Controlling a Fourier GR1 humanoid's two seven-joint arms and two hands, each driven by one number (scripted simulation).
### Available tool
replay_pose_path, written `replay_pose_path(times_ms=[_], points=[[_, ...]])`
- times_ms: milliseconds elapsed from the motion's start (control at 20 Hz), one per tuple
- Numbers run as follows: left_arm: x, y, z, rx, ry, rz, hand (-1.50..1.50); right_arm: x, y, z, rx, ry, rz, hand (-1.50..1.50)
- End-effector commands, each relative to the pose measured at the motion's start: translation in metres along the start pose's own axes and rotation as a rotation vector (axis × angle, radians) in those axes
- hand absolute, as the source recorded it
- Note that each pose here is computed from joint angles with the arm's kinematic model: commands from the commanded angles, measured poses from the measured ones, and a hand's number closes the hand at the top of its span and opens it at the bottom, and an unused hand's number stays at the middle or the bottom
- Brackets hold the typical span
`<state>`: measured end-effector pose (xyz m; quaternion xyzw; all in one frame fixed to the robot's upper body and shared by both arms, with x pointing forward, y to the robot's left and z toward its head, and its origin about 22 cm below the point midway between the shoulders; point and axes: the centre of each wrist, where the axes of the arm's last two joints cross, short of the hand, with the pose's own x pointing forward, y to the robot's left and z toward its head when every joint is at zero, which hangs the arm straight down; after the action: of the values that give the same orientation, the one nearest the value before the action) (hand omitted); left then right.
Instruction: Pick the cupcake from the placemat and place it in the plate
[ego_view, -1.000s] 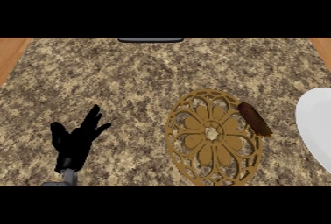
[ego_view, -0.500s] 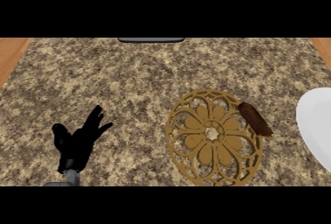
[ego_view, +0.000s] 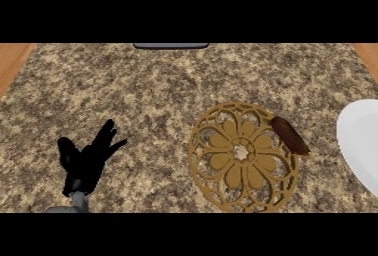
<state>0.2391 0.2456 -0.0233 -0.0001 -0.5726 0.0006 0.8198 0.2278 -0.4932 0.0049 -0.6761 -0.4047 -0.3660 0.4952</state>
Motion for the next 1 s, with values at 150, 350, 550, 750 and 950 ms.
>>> replay_pose_path(times_ms=[150,350,550,750,950], points=[[-0.02,0.005,0.0,0.016,0.024,-0.009,0.0,-0.035,-0.049,0.012,0.047,0.024,-0.193,-1.5],[-0.02,-0.009,0.012,0.011,0.032,-0.008,0.0,-0.037,-0.074,0.022,0.156,0.001,-0.224,-1.5],[-0.014,0.002,0.012,0.001,0.043,-0.007,0.0,-0.042,-0.11,0.064,0.222,0.018,-0.217,-1.5],[-0.002,-0.001,-0.001,-0.007,0.038,-0.004,0.0,-0.043,-0.133,0.086,0.261,0.009,-0.16,-1.5],[-0.016,0.005,0.002,0.04,0.019,-0.016,0.0,-0.058,-0.153,0.116,0.287,0.024,-0.103,-1.5]])
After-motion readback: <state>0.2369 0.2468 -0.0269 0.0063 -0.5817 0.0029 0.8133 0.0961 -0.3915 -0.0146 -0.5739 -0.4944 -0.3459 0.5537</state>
